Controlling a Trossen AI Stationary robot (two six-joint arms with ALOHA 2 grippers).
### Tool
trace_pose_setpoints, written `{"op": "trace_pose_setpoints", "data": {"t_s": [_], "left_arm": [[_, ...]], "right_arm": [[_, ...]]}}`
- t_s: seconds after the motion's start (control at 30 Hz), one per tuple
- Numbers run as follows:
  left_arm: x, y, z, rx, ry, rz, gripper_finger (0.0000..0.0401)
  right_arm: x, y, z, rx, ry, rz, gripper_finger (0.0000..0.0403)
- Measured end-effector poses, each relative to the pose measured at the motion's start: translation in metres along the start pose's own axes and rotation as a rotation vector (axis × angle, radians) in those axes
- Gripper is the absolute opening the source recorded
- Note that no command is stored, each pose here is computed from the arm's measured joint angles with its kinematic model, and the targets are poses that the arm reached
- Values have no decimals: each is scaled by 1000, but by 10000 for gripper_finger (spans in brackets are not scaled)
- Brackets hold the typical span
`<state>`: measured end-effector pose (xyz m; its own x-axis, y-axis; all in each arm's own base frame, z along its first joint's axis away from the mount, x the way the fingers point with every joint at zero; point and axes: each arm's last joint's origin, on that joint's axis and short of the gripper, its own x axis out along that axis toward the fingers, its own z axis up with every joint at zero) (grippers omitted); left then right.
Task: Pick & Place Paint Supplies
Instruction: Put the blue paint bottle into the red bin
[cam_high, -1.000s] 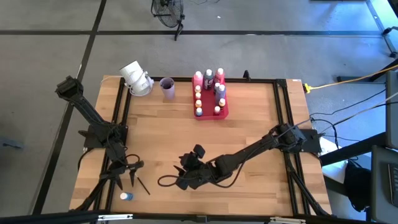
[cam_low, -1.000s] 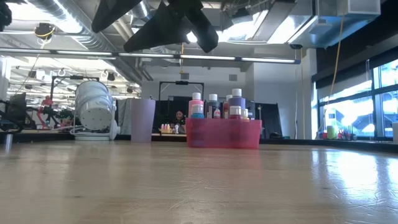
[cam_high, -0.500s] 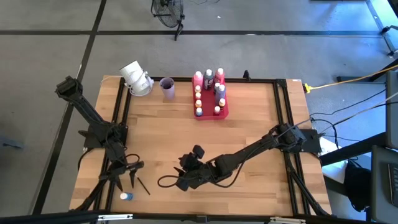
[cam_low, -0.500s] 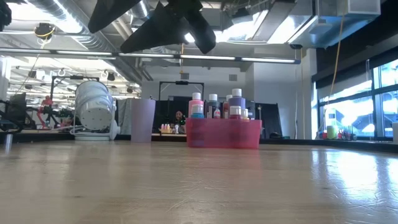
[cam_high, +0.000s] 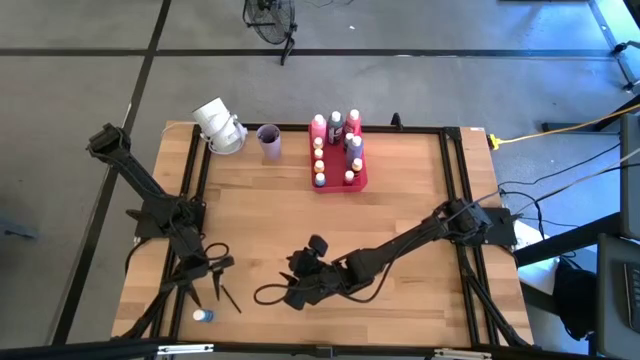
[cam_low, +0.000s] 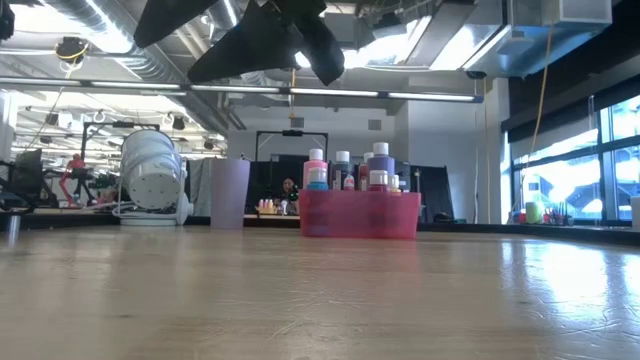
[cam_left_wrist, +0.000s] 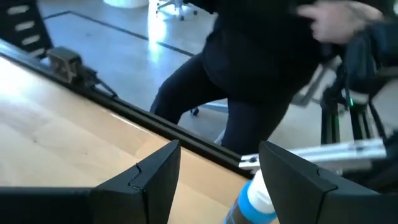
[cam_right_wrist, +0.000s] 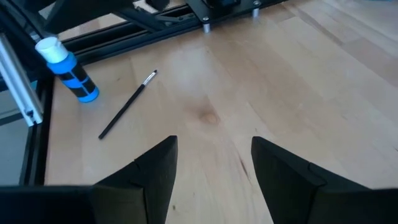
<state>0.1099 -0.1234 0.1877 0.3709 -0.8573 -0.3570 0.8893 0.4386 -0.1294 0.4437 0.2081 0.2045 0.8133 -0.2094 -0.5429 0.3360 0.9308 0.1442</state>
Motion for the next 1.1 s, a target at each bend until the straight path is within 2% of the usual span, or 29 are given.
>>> {"op": "trace_pose_setpoints", "data": {"t_s": [0.17, 0.23, 0.37, 0.53, 0.63, 0.9, 1.03, 1.1], "left_arm": [[-2, 2, 1, -258, 55, 60, 214], [-5, 3, 10, -301, 87, 103, 214], [-14, 6, 26, -348, 158, 265, 214], [-24, 6, 46, -420, 162, 389, 214], [-27, 4, 51, -574, 170, 385, 214], [-27, -2, 48, -898, 205, 261, 214], [-27, -2, 49, -1006, 198, 252, 214], [-27, -1, 49, -1027, 176, 288, 214]], "right_arm": [[-2, 3, -2, -12, 1, 6, 209], [-2, 2, -2, -14, 0, 5, 209], [-1, 1, 0, -20, -1, 1, 209], [0, 0, 0, -25, -1, 0, 209], [0, 1, 0, -45, -2, 0, 209], [-1, 3, 3, -96, -33, 21, 209], [-4, 7, 1, -103, -35, 31, 209], [-7, 11, -2, -107, -37, 42, 209]]}}
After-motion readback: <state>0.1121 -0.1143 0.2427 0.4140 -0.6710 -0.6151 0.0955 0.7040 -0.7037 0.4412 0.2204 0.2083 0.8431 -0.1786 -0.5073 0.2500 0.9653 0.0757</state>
